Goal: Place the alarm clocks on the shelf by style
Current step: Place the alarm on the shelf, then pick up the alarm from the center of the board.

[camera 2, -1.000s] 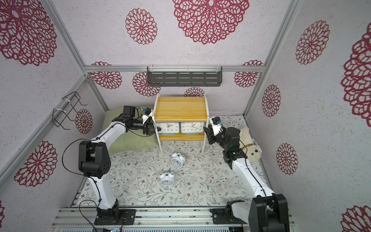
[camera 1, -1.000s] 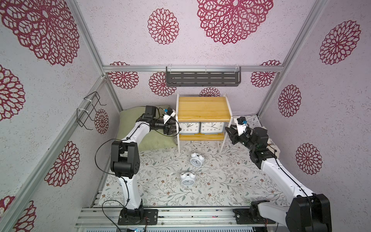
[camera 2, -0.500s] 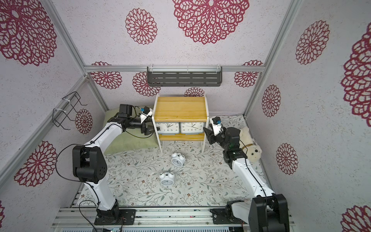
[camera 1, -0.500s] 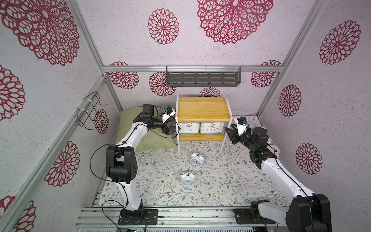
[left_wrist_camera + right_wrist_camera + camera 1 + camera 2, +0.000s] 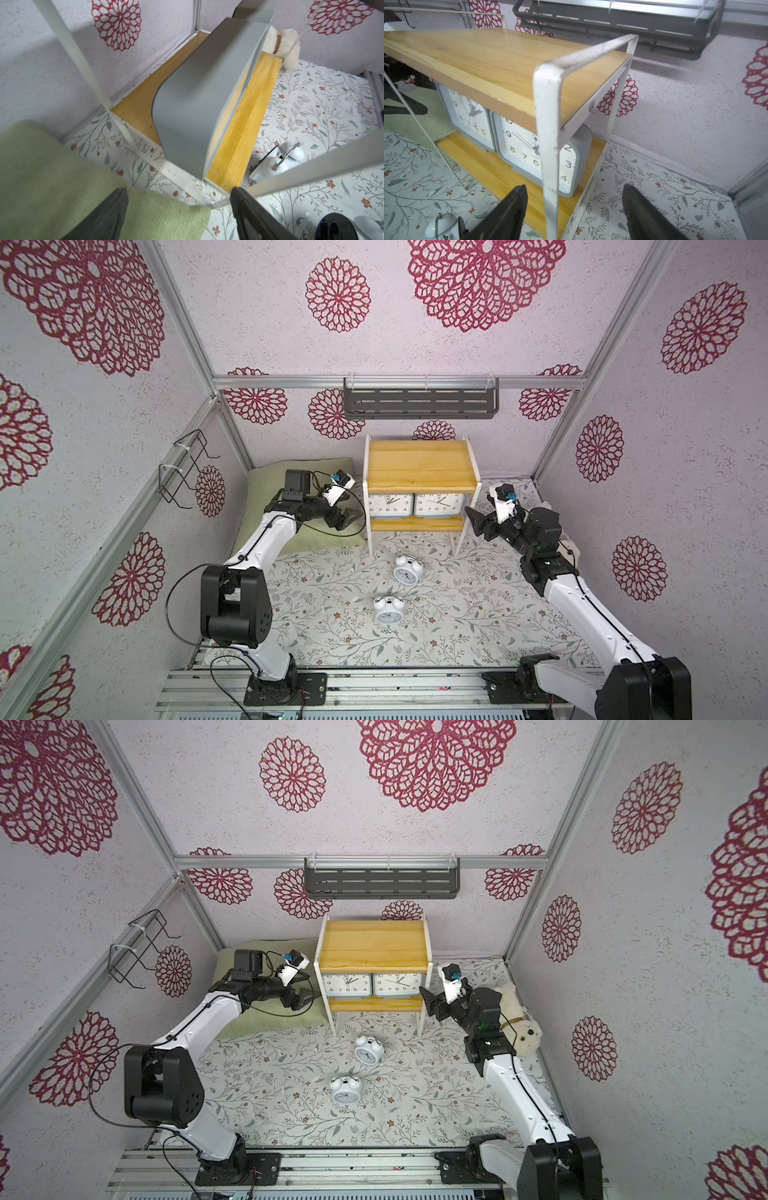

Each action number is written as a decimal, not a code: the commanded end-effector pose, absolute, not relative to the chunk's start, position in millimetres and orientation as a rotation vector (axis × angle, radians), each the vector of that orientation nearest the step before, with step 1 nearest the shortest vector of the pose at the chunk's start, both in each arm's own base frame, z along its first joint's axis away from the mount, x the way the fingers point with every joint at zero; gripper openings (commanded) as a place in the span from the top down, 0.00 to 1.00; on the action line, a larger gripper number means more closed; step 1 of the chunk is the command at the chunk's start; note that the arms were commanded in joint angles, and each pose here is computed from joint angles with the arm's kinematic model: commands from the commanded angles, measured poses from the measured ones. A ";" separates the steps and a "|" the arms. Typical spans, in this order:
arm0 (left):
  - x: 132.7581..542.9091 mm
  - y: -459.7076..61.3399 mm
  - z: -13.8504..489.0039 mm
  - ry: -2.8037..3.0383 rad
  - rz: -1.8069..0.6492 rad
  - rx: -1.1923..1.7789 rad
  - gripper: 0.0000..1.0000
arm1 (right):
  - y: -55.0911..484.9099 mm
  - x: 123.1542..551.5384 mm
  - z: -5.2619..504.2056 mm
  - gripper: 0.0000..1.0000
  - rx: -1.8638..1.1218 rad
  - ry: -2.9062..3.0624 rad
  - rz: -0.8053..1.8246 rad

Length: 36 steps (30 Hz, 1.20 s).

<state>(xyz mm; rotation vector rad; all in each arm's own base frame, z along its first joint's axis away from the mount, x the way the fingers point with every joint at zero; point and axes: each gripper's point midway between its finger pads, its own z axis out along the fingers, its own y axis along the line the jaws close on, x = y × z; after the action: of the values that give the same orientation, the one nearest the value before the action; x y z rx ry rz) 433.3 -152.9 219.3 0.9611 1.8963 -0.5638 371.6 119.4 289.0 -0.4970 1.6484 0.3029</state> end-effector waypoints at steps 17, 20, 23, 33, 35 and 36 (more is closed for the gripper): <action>334.8 -158.1 257.9 1.911 -0.478 0.651 0.17 | 94.3 302.0 253.6 0.11 -0.259 1.649 0.399; 314.7 -170.2 246.4 1.963 -0.533 0.693 0.19 | 95.3 293.5 243.4 0.11 -0.256 1.660 0.422; 293.0 -184.7 234.1 2.001 -0.585 0.770 0.20 | 94.9 287.4 237.4 0.11 -0.240 1.665 0.440; 226.9 -234.8 186.4 2.065 -0.707 1.221 0.24 | 98.3 281.6 225.8 0.11 -0.231 1.682 0.486; 218.8 -237.8 174.8 2.095 -0.704 1.289 0.25 | 98.6 281.7 225.5 0.11 -0.232 1.683 0.487; 216.8 -238.7 168.3 2.112 -0.697 1.314 0.25 | 98.8 281.4 226.2 0.11 -0.233 1.680 0.488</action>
<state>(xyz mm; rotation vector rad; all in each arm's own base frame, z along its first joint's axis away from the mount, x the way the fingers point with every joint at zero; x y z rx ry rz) 232.4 -237.1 181.9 1.1911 2.0787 -0.6974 282.1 94.7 212.2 -0.2321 1.7245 0.4541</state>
